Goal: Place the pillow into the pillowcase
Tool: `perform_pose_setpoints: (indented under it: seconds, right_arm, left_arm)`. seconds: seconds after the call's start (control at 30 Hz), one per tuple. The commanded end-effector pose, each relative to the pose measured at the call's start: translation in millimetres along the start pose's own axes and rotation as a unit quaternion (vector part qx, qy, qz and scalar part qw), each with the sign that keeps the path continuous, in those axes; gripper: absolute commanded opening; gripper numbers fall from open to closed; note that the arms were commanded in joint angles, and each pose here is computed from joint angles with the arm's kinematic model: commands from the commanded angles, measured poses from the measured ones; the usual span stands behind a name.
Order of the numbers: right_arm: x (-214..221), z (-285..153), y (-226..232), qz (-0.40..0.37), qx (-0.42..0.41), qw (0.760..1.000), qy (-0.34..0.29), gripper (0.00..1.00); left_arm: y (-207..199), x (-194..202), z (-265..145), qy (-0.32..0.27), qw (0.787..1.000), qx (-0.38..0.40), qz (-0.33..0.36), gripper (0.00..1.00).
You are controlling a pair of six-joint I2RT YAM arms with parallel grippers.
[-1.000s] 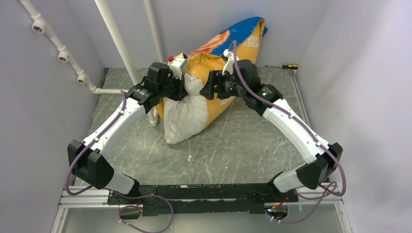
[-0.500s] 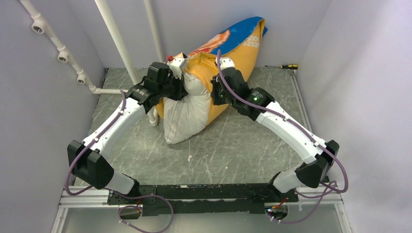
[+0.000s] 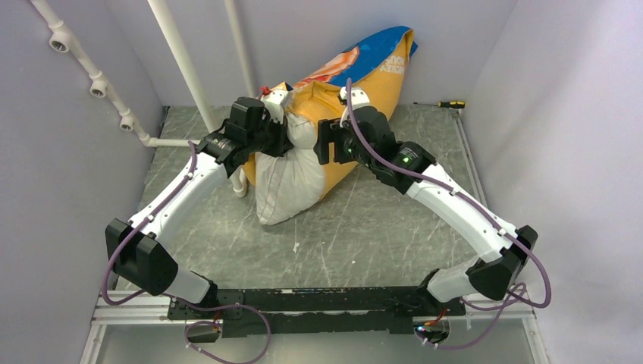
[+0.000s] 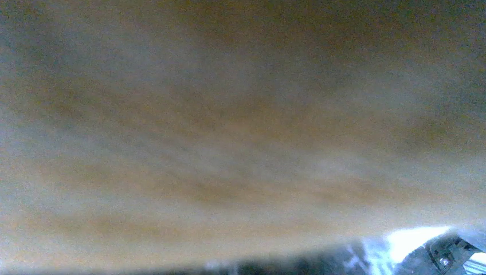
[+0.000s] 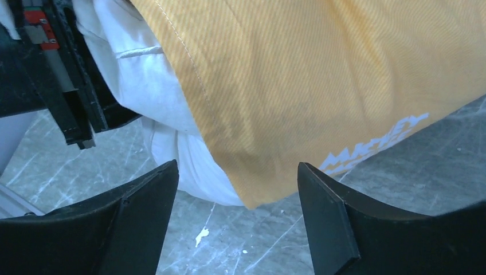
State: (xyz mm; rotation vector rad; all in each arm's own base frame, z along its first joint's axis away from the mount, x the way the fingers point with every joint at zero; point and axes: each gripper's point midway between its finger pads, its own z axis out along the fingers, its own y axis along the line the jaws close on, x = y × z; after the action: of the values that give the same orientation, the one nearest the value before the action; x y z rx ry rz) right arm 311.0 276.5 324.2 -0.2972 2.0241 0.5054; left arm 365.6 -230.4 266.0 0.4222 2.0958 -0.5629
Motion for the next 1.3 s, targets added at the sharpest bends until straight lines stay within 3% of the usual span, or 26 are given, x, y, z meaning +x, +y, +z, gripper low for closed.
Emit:
perform_pose_setpoints:
  seconds: [0.0, 0.07, 0.13, 0.37, 0.67, 0.77, 0.97, 1.0, 1.03, 1.07, 1.17, 1.27]
  right_arm:
    - [-5, 14, 5, -0.004, 0.002, 1.0, -0.012, 0.8]
    - [-2, 22, -2, -0.01, 0.028, 1.0, -0.005, 0.76]
    - [0, 28, -9, -0.013, 0.051, 0.999, -0.003, 0.66]
    - [-12, 20, -14, -0.012, 0.067, 0.997, -0.023, 0.2]
    - [-24, -16, -16, 0.0, 0.048, 0.997, -0.055, 0.17]
    - [-22, -11, -19, -0.005, 0.055, 0.997, -0.052, 0.0]
    - [-23, -2, -2, -0.021, 0.014, 0.999, -0.038, 0.0]
    - [-21, -2, 2, -0.018, 0.0, 0.999, -0.039, 0.13]
    - [-20, -1, 5, -0.017, -0.008, 0.999, -0.04, 0.33]
    - [-19, 0, 8, -0.016, -0.015, 0.999, -0.041, 0.43]
    - [-16, 8, 13, -0.02, -0.022, 0.999, -0.036, 0.62]
    - [-15, 14, 15, -0.027, -0.011, 0.999, -0.033, 0.7]
  left_arm:
    - [-4, -54, -3, -0.097, 0.995, 0.004, 0.011, 0.0]
    - [-4, -53, -3, -0.097, 0.995, 0.004, 0.009, 0.0]
    - [-4, -51, -2, -0.095, 0.995, 0.005, 0.007, 0.0]
    - [-3, -50, -1, -0.092, 0.996, 0.004, 0.008, 0.0]
    - [-2, -52, 1, -0.091, 0.996, 0.001, 0.013, 0.0]
    - [-5, -54, 1, -0.096, 0.995, 0.007, 0.01, 0.0]
    - [-11, -56, 3, -0.101, 0.995, 0.026, 0.005, 0.0]
    - [-11, -56, 3, -0.101, 0.995, 0.024, 0.004, 0.0]
    - [-11, -56, 3, -0.102, 0.995, 0.024, 0.004, 0.0]
    - [-11, -56, 4, -0.102, 0.994, 0.025, 0.003, 0.0]
    - [-11, -55, 4, -0.099, 0.995, 0.026, 0.001, 0.0]
    - [-12, -54, 3, -0.1, 0.995, 0.028, 0.002, 0.0]
